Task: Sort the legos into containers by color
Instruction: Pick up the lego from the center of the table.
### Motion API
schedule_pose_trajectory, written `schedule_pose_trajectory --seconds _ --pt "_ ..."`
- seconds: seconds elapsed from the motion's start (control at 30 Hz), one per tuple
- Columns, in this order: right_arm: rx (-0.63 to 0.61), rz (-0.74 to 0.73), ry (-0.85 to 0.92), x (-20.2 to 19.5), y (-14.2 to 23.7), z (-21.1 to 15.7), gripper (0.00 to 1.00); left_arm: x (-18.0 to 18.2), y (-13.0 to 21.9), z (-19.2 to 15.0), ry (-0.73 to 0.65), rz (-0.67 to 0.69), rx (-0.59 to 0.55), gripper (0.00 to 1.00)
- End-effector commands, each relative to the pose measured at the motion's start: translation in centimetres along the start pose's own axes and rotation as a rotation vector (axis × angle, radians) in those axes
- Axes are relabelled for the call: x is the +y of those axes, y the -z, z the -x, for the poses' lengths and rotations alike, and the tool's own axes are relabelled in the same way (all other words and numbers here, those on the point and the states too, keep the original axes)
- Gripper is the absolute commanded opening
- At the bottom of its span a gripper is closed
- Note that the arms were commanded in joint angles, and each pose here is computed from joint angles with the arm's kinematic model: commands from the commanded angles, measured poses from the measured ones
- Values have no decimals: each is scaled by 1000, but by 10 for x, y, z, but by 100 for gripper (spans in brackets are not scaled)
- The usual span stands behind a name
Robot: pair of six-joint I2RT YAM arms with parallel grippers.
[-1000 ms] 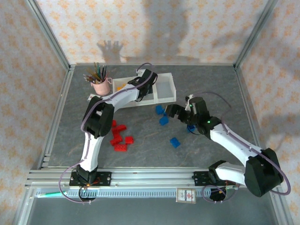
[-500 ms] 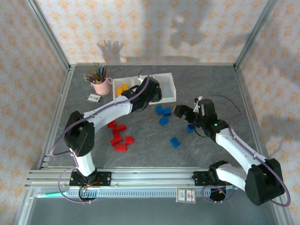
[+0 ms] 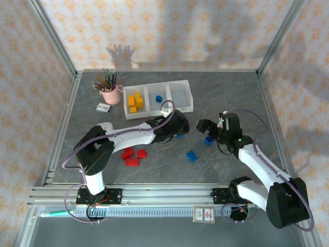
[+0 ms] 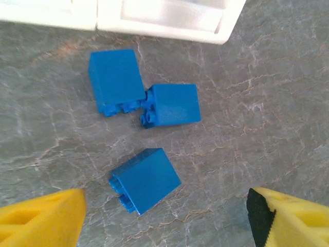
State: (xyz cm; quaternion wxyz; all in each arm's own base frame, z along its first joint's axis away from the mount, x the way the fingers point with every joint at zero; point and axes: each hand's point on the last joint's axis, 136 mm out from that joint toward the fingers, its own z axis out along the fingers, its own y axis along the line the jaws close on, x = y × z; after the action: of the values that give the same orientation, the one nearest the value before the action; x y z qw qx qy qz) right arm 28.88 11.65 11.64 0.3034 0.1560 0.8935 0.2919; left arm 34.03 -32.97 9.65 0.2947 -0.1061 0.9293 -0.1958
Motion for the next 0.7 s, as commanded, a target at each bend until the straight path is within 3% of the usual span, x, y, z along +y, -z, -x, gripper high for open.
schedule_pose_trajectory --seconds 0.0,0.37,0.67 --pt "14 6 -6 -8 0 0 100 -1 -21 -4 38 23 -3 84" --pt "11 7 -12 -15 1 4 100 5 -63 -19 14 111 17 83" --pt "18 18 -13 -14 0 3 100 17 -76 -21 -10 188 1 68"
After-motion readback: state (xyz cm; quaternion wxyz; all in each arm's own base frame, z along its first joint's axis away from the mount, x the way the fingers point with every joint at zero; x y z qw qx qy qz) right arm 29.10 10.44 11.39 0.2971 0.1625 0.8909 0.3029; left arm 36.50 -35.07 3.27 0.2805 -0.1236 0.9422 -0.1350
